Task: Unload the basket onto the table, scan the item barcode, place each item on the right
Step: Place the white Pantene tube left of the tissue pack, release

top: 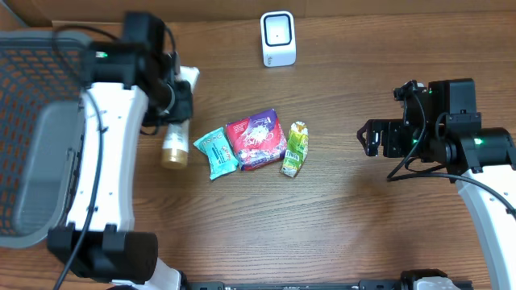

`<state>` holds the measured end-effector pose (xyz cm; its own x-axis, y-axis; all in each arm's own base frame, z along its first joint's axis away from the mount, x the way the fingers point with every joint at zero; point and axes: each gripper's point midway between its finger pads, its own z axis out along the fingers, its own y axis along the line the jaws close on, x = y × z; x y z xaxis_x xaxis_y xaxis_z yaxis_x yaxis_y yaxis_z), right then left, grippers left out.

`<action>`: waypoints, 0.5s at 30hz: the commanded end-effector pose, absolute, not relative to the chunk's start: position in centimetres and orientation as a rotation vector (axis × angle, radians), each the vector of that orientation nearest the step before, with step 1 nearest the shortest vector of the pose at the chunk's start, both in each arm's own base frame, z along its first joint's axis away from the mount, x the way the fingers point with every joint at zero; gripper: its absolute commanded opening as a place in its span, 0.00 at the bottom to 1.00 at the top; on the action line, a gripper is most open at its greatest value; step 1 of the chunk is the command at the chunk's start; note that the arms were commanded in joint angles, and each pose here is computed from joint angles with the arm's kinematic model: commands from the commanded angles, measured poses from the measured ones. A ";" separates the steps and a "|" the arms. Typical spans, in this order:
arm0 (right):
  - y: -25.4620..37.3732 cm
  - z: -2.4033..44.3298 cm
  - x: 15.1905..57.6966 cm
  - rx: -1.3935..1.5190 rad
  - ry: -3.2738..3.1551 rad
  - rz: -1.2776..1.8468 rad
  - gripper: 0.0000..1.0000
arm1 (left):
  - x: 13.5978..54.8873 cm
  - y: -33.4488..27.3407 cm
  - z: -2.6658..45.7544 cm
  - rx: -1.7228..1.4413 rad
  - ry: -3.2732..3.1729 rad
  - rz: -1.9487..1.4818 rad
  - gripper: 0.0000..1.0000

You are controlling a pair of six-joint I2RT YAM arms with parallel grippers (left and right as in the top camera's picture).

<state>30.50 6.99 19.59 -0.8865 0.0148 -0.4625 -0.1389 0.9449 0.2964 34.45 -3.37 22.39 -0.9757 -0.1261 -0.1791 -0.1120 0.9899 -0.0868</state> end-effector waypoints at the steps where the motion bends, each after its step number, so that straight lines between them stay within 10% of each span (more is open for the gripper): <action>1: 7.2 19.8 30.5 -0.098 2.613 0.457 1.00 | 33.7 -4.1 16.9 -0.266 3.014 -0.098 0.04; 12: 7.2 19.9 30.8 -0.101 2.600 0.456 1.00 | 33.2 -3.5 4.4 -0.270 2.976 -0.024 0.07; 15: 7.2 19.9 30.8 -0.101 2.600 0.456 1.00 | 32.5 -3.4 3.4 -0.271 2.987 -0.021 0.30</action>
<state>30.84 7.00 19.71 -0.8792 0.0145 -0.4762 -0.1439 0.9448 0.2944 32.92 -3.78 3.56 -0.9770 -0.1699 -0.1287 -0.1657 0.9853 -0.0425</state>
